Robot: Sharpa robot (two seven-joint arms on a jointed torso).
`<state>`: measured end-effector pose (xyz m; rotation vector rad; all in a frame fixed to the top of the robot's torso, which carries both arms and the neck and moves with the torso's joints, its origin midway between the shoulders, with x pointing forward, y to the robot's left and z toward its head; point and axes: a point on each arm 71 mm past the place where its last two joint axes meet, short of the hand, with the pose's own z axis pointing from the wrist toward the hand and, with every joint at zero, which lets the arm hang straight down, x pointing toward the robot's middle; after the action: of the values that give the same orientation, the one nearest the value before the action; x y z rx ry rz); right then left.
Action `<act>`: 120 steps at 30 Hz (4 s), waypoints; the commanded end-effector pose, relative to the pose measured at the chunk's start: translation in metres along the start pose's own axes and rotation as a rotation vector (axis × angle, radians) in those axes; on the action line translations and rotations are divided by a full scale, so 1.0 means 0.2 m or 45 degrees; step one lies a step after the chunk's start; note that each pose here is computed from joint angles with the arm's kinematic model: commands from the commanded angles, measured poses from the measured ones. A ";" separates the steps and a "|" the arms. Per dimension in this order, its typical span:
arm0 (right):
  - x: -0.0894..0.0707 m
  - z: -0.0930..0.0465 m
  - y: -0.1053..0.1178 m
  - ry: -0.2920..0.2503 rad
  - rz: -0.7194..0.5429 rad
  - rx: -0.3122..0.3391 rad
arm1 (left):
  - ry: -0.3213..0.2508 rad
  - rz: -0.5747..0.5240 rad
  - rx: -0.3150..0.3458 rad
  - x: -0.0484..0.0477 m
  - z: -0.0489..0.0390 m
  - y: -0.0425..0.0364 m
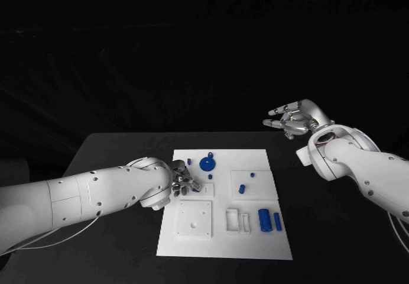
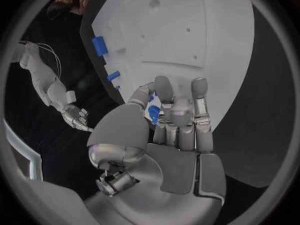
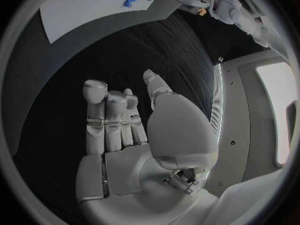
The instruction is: Assemble the parts on the task board
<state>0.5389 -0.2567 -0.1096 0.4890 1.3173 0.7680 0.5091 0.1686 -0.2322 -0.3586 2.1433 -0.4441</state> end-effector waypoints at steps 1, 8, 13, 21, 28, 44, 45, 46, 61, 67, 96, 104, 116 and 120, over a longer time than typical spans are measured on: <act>0.01 0.00 0.00 0.018 0.000 -0.003 | 0.092 0.043 -0.019 0.061 0.004 0.012; 0.02 0.00 0.00 0.021 0.002 -0.002 | 0.092 0.044 -0.013 0.061 0.007 0.008; 0.02 0.00 0.00 0.022 0.002 -0.001 | 0.092 0.044 -0.012 0.062 0.010 0.003; 0.02 0.01 0.00 0.025 0.004 0.000 | 0.090 0.045 -0.010 0.064 0.017 -0.009; 0.03 0.01 0.00 0.027 0.005 0.002 | 0.086 0.046 -0.013 0.061 0.027 -0.015; 0.05 0.01 -0.01 0.040 0.006 0.010 | 0.107 0.066 -0.033 0.046 0.054 -0.015; 0.05 0.01 -0.01 0.041 0.006 0.011 | 0.110 0.068 -0.034 0.046 0.056 -0.016; 0.05 0.01 -0.01 0.042 0.006 0.011 | 0.113 0.069 -0.035 0.045 0.057 -0.016; 0.07 0.00 -0.03 0.057 0.008 0.022 | 0.121 0.060 -0.047 0.013 0.074 -0.006; 0.07 0.00 -0.03 0.059 0.008 0.025 | 0.116 0.042 -0.043 0.003 0.079 -0.010; 0.08 0.00 -0.05 0.061 0.011 0.033 | 0.078 -0.021 -0.038 -0.066 0.090 0.005; 0.09 0.00 -0.05 0.061 0.012 0.037 | 0.083 -0.059 -0.018 -0.088 0.080 -0.011; 0.09 -0.01 -0.06 0.065 0.012 0.043 | 0.096 -0.067 -0.015 -0.092 0.077 -0.011; 0.09 -0.01 -0.07 0.066 0.012 0.045 | 0.095 -0.068 -0.015 -0.094 0.077 -0.008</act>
<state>0.5420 -0.2533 -0.1306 0.5123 1.3691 0.7630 0.5331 0.1740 -0.2267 -0.4130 2.2081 -0.4621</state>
